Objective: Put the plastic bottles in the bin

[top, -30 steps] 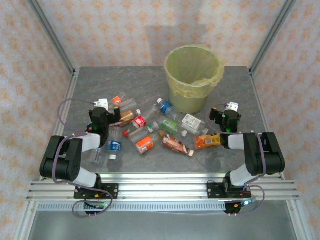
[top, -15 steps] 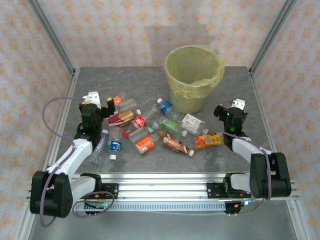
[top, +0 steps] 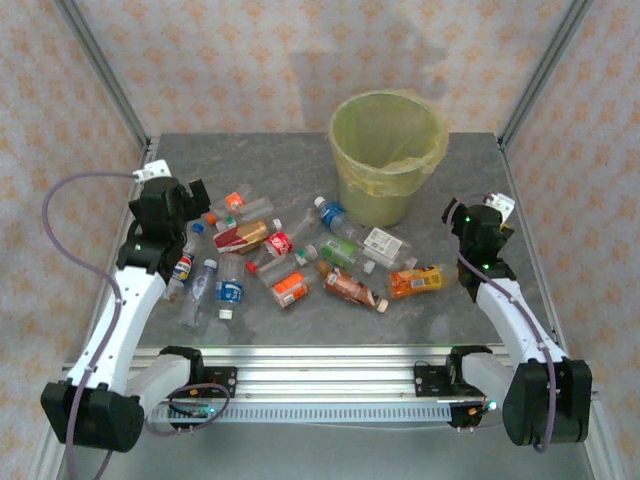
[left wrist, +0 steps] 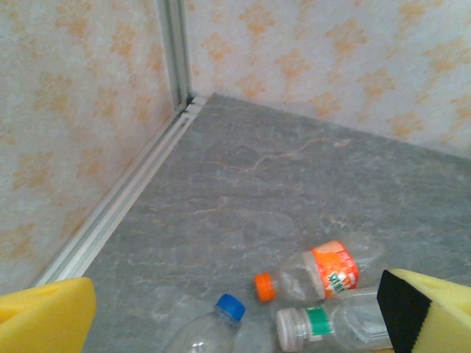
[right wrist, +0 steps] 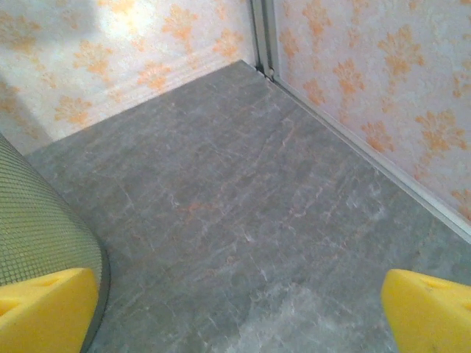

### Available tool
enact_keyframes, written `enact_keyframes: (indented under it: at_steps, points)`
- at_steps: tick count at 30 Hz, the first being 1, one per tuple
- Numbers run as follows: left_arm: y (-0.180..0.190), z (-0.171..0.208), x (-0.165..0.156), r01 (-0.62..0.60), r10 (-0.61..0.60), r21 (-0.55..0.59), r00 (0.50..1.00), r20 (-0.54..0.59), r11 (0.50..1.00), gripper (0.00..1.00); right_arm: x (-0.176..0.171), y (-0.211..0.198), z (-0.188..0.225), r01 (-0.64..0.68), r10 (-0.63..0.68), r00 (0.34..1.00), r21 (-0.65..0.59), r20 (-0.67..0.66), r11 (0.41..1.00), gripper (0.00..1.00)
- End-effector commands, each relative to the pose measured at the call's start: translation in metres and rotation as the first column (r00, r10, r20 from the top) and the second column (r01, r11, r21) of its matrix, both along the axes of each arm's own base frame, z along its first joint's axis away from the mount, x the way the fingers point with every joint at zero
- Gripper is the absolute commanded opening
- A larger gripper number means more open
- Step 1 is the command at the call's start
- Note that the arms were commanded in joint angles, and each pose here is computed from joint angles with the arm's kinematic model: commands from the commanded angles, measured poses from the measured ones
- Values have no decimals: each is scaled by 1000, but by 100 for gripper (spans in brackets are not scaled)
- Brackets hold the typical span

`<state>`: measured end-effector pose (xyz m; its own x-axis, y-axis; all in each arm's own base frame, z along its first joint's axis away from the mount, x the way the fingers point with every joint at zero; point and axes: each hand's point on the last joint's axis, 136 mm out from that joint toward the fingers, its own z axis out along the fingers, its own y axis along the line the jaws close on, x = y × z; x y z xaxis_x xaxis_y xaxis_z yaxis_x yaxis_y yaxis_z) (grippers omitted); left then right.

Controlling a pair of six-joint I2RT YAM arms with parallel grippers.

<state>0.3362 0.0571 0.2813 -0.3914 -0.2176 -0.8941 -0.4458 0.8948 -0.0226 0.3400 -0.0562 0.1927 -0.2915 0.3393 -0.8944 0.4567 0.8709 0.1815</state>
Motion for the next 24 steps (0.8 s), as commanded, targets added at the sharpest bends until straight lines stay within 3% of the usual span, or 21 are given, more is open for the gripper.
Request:
enact_keyframes:
  at_steps: [1,4,7,11,16,24]
  points:
    - [16,-33,-26,-80,95,59,942,-322,995,100,-15,-5,-1,51,-49,995,22,-89,998,99]
    - [17,-48,-30,-37,86,103,850,-519,994,100,-22,-6,2,63,-58,989,29,-135,998,99]
    - [24,-69,-39,3,112,165,722,-683,986,100,-30,-6,3,76,-68,983,39,-170,996,99]
    - [29,-101,-45,36,124,180,588,-799,983,100,-36,-7,1,91,-79,975,47,-208,995,99]
    - [24,-140,-37,34,14,41,570,-822,999,100,-38,-5,10,77,-64,975,52,-212,996,99]
    - [33,-182,-35,-52,-41,-84,560,-828,995,97,-40,-3,25,69,-57,983,63,-172,996,99]
